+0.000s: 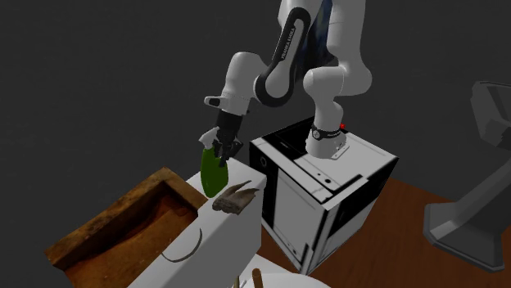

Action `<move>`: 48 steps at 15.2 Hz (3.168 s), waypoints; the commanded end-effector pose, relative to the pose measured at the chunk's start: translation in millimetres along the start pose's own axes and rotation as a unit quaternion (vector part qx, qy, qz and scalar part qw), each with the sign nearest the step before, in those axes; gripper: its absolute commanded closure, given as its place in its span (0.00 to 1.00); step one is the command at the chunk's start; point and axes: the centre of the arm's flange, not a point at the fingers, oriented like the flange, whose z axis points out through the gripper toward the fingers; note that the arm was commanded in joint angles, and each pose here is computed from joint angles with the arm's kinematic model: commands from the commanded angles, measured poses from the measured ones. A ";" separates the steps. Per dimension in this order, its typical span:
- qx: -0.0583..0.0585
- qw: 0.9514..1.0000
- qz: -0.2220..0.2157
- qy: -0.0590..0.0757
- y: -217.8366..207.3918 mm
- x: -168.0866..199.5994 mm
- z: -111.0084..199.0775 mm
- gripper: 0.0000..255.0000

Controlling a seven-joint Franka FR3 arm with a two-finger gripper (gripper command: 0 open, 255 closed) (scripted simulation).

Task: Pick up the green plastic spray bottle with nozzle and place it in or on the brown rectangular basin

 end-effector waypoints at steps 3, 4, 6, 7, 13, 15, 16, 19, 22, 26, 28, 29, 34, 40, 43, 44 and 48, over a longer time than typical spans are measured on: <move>0.000 1.000 0.000 0.000 -0.4 5.1 -8.9 1.00; 0.000 1.000 0.000 0.000 -0.5 7.7 -13.5 1.00; 0.000 1.000 0.000 0.000 -0.6 13.0 -22.7 1.00; 0.000 1.000 0.000 0.000 -0.6 15.7 -27.2 1.00; 0.000 1.000 0.000 0.000 -0.9 31.5 -54.7 1.00; 0.000 1.000 0.000 0.000 -1.0 36.8 -63.8 1.00; 0.000 1.000 0.000 0.000 -1.0 39.4 -68.4 1.00; 0.000 1.000 0.000 0.000 -1.1 47.3 -82.1 1.00; 0.000 1.000 0.000 0.000 -1.3 55.2 -95.8 1.00; 0.000 1.000 0.000 0.000 -1.4 65.8 -114.1 1.00; 0.000 1.000 0.000 0.000 -1.5 71.0 -123.3 1.00; 0.000 1.000 0.000 0.000 -1.6 73.7 -127.9 1.00; 0.000 1.000 0.000 0.000 -1.8 85.2 -147.8 1.00; 0.000 1.000 0.000 0.000 12.9 152.9 -109.5 1.00; 0.000 1.000 0.000 0.000 20.2 186.8 -90.4 1.00; 0.000 1.000 0.000 0.000 22.6 198.1 -84.0 1.00; 0.000 1.000 0.000 0.000 32.4 243.3 -58.4 1.00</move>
